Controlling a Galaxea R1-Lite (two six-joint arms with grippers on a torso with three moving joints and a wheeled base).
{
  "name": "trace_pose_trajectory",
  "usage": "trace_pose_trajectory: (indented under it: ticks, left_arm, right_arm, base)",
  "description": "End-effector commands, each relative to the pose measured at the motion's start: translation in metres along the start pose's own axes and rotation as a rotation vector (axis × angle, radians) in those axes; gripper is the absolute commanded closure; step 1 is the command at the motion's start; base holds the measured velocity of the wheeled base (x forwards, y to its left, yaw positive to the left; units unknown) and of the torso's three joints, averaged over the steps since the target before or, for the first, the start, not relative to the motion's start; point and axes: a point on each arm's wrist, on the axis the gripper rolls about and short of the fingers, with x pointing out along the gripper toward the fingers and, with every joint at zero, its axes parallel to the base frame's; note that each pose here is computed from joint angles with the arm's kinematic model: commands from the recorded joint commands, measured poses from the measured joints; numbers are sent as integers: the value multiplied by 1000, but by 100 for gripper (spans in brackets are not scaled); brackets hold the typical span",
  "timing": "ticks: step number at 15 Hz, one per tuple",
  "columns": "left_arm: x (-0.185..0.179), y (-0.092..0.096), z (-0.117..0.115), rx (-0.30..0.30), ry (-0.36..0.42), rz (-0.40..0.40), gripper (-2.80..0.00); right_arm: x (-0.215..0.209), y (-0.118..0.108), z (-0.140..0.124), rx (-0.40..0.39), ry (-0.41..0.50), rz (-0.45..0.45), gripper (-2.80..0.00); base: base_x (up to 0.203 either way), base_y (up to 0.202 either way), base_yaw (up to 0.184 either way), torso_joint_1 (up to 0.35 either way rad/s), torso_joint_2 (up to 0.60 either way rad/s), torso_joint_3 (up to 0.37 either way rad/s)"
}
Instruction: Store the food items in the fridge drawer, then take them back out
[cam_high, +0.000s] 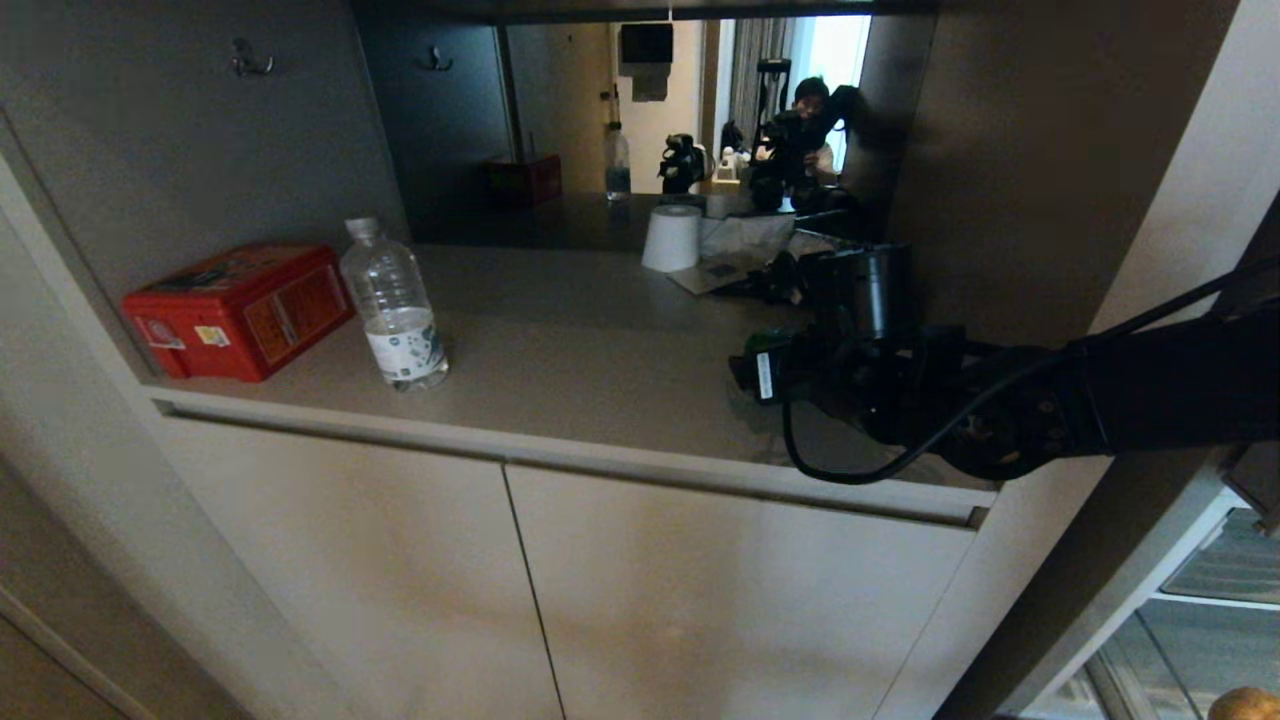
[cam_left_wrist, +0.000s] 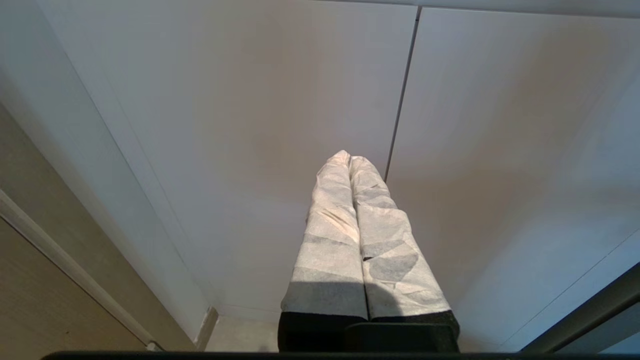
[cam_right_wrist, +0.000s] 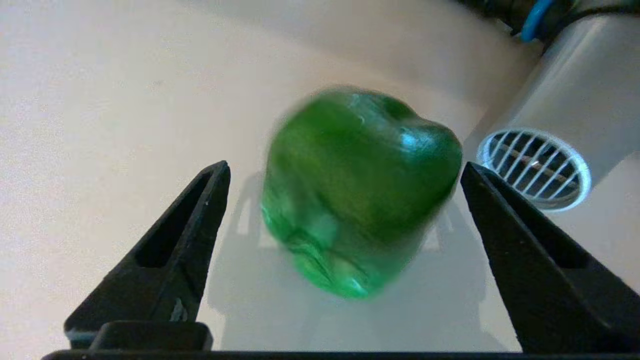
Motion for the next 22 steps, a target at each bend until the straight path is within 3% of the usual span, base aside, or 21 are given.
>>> trace_pose_trajectory:
  ticks: [1,5,6,9,12,15,22]
  left_arm:
    - [0,0,0,0,0,1,0]
    - [0,0,0,0,-1,1,0]
    - [0,0,0,0,0,1,0]
    - [0,0,0,0,0,1,0]
    - [0,0,0,0,0,1,0]
    - [0,0,0,0,0,1,0]
    - [0,0,0,0,-1,1,0]
  right_arm:
    - [-2,-1,5,6,-16,-5,-280]
    - [-14,-3,14,19,-42,0,-280]
    - [-30,-6,25,29,-70,10,0]
    - [-95,-9,34,23,-110,85,0]
    - [-161,-18,5,-30,-77,176,0]
    - [-210,-48,-37,-57,-44,210,0]
    - [-274,-99,-98,-15,-109,224,0]
  base:
    - [0,0,0,0,0,0]
    - [0,0,0,0,0,0]
    - [0,0,0,0,0,0]
    - [0,0,0,0,0,0]
    - [0,0,0,0,0,0]
    - [0,0,0,0,0,0]
    - [0,0,0,0,0,0]
